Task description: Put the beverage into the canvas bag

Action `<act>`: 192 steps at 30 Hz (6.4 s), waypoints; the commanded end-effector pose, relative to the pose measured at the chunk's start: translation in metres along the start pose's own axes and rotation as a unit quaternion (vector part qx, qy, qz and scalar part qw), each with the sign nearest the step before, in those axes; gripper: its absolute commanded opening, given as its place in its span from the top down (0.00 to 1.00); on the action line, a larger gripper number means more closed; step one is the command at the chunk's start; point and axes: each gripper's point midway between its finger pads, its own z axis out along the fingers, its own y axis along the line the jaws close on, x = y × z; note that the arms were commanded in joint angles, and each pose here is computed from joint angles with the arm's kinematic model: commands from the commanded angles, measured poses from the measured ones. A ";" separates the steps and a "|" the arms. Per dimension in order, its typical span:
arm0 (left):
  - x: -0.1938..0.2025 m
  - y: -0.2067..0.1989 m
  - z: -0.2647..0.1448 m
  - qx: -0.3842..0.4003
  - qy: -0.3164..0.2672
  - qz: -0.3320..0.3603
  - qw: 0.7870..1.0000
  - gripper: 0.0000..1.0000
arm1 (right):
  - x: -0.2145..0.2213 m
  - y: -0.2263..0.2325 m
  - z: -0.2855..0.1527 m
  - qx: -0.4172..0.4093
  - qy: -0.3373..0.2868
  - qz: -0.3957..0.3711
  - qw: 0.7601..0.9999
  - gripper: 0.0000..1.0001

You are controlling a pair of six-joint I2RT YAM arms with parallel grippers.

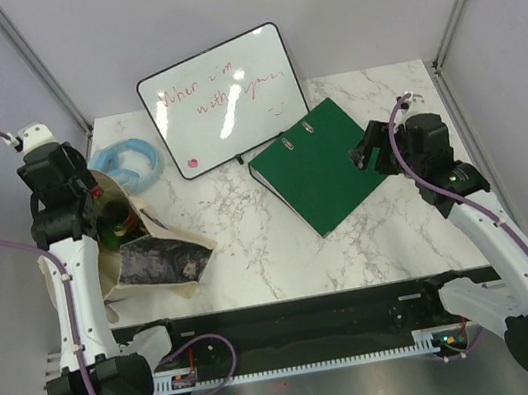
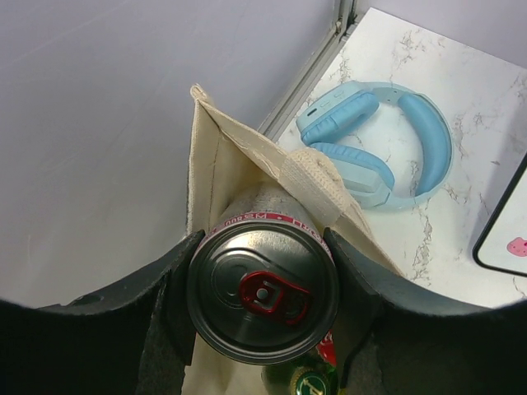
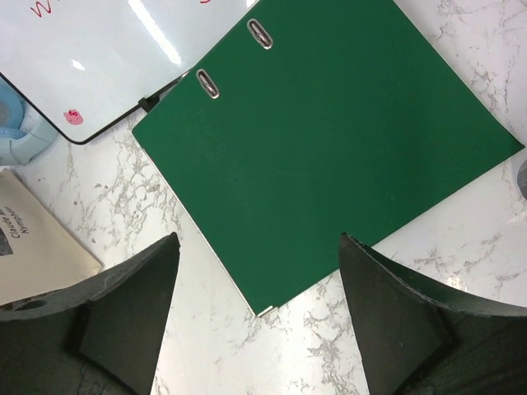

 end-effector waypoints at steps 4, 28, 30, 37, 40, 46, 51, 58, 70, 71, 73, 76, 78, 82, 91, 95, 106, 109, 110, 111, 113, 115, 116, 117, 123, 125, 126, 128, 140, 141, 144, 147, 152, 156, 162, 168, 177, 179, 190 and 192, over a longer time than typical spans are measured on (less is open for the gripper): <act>-0.027 0.009 0.021 -0.027 -0.057 -0.069 0.996 0.98 | -0.012 0.009 0.003 -0.017 -0.020 -0.006 1.000 0.15; 0.017 0.012 0.052 -0.035 -0.013 -0.108 0.993 0.98 | -0.003 0.000 0.019 -0.007 -0.011 -0.012 1.000 0.14; 0.011 0.009 0.051 -0.023 -0.026 -0.108 0.994 0.98 | 0.000 0.000 0.021 -0.007 -0.009 -0.007 1.000 0.14; -0.012 0.012 0.036 -0.016 -0.041 -0.100 0.994 0.98 | 0.003 0.002 0.024 -0.015 -0.003 -0.004 1.000 0.14; -0.031 0.018 0.019 -0.017 -0.051 -0.096 0.994 0.98 | 0.001 0.004 0.022 -0.018 -0.007 -0.004 1.000 0.14; -0.043 0.034 -0.018 -0.026 -0.061 -0.078 0.995 0.98 | 0.003 0.003 0.018 -0.017 -0.002 -0.005 1.000 0.14; -0.049 0.022 -0.049 0.029 -0.077 -0.119 0.989 0.98 | 0.000 0.004 0.010 -0.017 -0.008 -0.005 1.000 0.14; 0.002 0.014 -0.075 0.070 -0.035 -0.113 0.991 0.98 | -0.009 0.016 0.002 -0.035 -0.006 -0.010 0.999 0.15; 0.074 -0.050 -0.093 0.236 0.066 -0.121 0.962 0.98 | -0.020 0.026 -0.018 -0.044 -0.020 -0.007 0.999 0.15; 0.078 -0.052 -0.092 0.239 0.074 -0.119 0.961 0.98 | -0.019 0.025 -0.018 -0.042 -0.021 -0.006 0.999 0.15; 0.083 -0.056 -0.094 0.247 0.082 -0.119 0.958 0.98 | -0.015 0.022 -0.016 -0.038 -0.016 -0.008 0.999 0.15; 0.092 -0.050 -0.091 0.227 0.087 -0.114 0.963 0.98 | -0.012 0.020 -0.014 -0.035 -0.010 -0.012 0.999 0.15; 0.091 -0.039 -0.090 0.200 0.078 -0.107 0.971 0.98 | -0.010 0.019 -0.014 -0.035 -0.008 -0.014 0.999 0.15; 0.101 -0.032 -0.089 0.182 0.086 -0.096 0.975 0.98 | -0.009 0.020 -0.013 -0.039 -0.005 -0.016 0.999 0.15; 0.120 -0.037 -0.083 0.175 0.114 -0.081 0.975 0.98 | -0.002 0.023 -0.011 -0.052 0.001 -0.010 0.999 0.15; 0.132 -0.051 -0.075 0.185 0.148 -0.082 0.968 0.98 | -0.002 0.022 -0.009 -0.053 -0.003 -0.007 0.999 0.15; 0.126 -0.058 -0.072 0.174 0.136 -0.066 0.973 0.88 | 0.018 0.078 -0.001 -0.130 0.022 -0.051 0.990 0.15; 0.128 -0.058 -0.070 0.170 0.142 -0.064 0.973 0.78 | 0.032 0.115 0.001 -0.178 0.034 -0.072 0.981 0.16; 0.131 -0.060 -0.070 0.172 0.148 -0.066 0.972 0.77 | 0.042 0.131 -0.002 -0.195 0.045 -0.084 0.976 0.16; 0.135 -0.060 -0.069 0.171 0.154 -0.066 0.971 0.77 | 0.044 0.138 0.002 -0.189 0.044 -0.089 0.977 0.16; 0.140 -0.061 -0.065 0.164 0.164 -0.073 0.970 0.75 | 0.054 0.152 0.000 -0.198 0.053 -0.098 0.974 0.16; 0.145 -0.062 -0.063 0.160 0.173 -0.073 0.969 0.75 | 0.059 0.155 0.003 -0.193 0.056 -0.102 0.974 0.16; 0.147 -0.062 -0.061 0.156 0.177 -0.074 0.969 0.75 | 0.062 0.158 0.002 -0.194 0.059 -0.105 0.974 0.16; 0.146 -0.061 -0.059 0.152 0.177 -0.074 0.970 0.75 | 0.065 0.156 0.005 -0.187 0.060 -0.106 0.975 0.16; 0.146 -0.051 -0.056 0.119 0.171 -0.075 0.975 0.71 | 0.068 0.162 0.004 -0.195 0.059 -0.111 0.973 0.16; 0.147 -0.049 -0.056 0.114 0.170 -0.079 0.976 0.71 | 0.069 0.181 0.000 -0.237 0.047 -0.123 0.963 0.15; 0.148 -0.049 -0.055 0.112 0.172 -0.077 0.976 0.71 | 0.070 0.189 0.000 -0.252 0.041 -0.134 0.957 0.15; 0.150 -0.048 -0.054 0.109 0.174 -0.076 0.976 0.71 | 0.075 0.216 -0.004 -0.295 0.031 -0.152 0.943 0.15; 0.161 -0.048 -0.054 0.106 0.190 -0.078 0.973 0.52 | 0.128 0.317 0.004 -0.370 0.038 -0.217 0.903 0.16; 0.163 -0.048 -0.054 0.105 0.191 -0.078 0.973 0.50 | 0.130 0.323 0.005 -0.377 0.031 -0.222 0.899 0.17; 0.159 -0.048 -0.055 0.105 0.185 -0.083 0.973 0.48 | 0.146 0.343 0.009 -0.401 0.000 -0.267 0.876 0.17; 0.155 -0.048 -0.057 0.109 0.180 -0.086 0.974 0.46 | 0.159 0.359 0.023 -0.403 -0.014 -0.300 0.864 0.17; 0.148 -0.046 -0.060 0.110 0.167 -0.089 0.976 0.44 | 0.175 0.388 0.036 -0.432 -0.021 -0.328 0.840 0.18; 0.144 -0.046 -0.060 0.112 0.162 -0.089 0.976 0.43 | 0.177 0.400 0.042 -0.420 -0.040 -0.348 0.837 0.19; 0.123 -0.044 -0.065 0.117 0.138 -0.094 0.979 0.38 | 0.185 0.418 0.037 -0.437 -0.049 -0.343 0.830 0.31; 0.117 -0.046 -0.070 0.127 0.130 -0.101 0.978 0.32 | 0.189 0.425 0.035 -0.434 -0.063 -0.354 0.826 0.71; 0.106 -0.045 -0.073 0.132 0.115 -0.102 0.979 0.28 | 0.193 0.419 0.033 -0.416 -0.069 -0.356 0.834 1.00; 0.097 -0.046 -0.074 0.136 0.106 -0.105 0.979 0.28 | 0.193 0.416 0.035 -0.409 -0.068 -0.358 0.837 1.00; 0.043 -0.041 -0.078 0.141 0.050 -0.071 0.986 0.27 | 0.190 0.403 0.045 -0.372 -0.076 -0.345 0.858 1.00; 0.039 -0.040 -0.079 0.142 0.045 -0.067 0.987 0.27 | 0.188 0.402 0.045 -0.371 -0.075 -0.346 0.859 1.00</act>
